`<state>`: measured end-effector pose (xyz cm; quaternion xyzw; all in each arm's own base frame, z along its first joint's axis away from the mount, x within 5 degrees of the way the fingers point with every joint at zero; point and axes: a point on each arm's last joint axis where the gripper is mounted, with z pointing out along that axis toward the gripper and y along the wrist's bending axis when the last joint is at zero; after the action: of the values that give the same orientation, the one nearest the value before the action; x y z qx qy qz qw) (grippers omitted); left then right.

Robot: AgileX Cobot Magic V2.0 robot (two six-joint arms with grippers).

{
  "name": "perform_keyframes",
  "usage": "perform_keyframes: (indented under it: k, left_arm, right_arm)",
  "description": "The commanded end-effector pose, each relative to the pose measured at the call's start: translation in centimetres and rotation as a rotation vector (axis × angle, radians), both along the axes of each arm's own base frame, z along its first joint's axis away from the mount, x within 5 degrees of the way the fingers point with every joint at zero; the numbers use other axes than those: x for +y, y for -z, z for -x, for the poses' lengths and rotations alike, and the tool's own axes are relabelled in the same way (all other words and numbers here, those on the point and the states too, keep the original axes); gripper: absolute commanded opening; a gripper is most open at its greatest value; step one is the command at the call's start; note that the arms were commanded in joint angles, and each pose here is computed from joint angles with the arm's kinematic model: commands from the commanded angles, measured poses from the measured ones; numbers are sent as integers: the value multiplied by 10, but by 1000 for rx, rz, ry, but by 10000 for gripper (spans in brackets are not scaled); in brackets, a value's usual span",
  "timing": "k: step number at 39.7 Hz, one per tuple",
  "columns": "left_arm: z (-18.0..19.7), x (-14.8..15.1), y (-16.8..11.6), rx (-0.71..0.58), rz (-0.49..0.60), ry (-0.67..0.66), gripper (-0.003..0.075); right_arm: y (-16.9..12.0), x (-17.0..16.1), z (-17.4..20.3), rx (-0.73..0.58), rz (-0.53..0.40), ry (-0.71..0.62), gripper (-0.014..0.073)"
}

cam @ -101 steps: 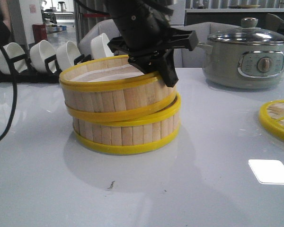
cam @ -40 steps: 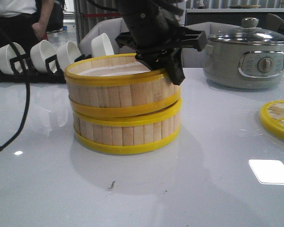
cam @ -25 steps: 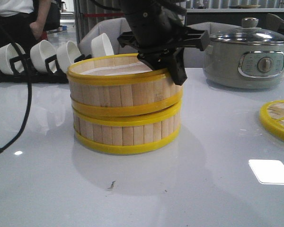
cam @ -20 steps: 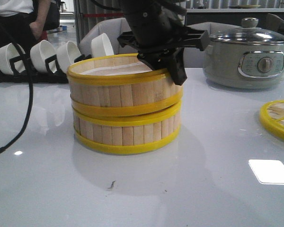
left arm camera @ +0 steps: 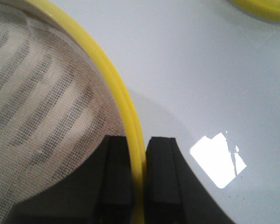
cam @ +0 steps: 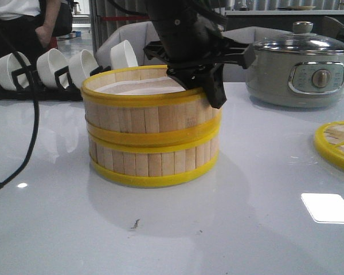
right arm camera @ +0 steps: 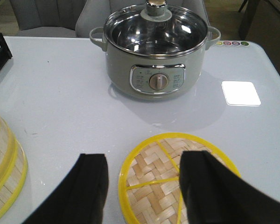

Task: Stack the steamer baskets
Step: 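Open the left gripper and raise it away from the stack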

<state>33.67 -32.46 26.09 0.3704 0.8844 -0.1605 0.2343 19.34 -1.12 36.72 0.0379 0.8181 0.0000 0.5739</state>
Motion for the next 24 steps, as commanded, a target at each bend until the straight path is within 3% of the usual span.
perform_keyframes:
  k: [1, 13, 24]
  left_arm:
    - [15, -10, -47, -75, 162, 13, 112]
    - [15, -10, -48, -78, 162, 14, 440]
    - [14, -7, -53, -99, 156, 9, 456]
  right_arm:
    - [-22, -1, 0, -130, 2, 9, 462]
    - [-22, -1, 0, -128, 1, 9, 462]
    - [-17, -1, -5, -104, -1, 8, 462]
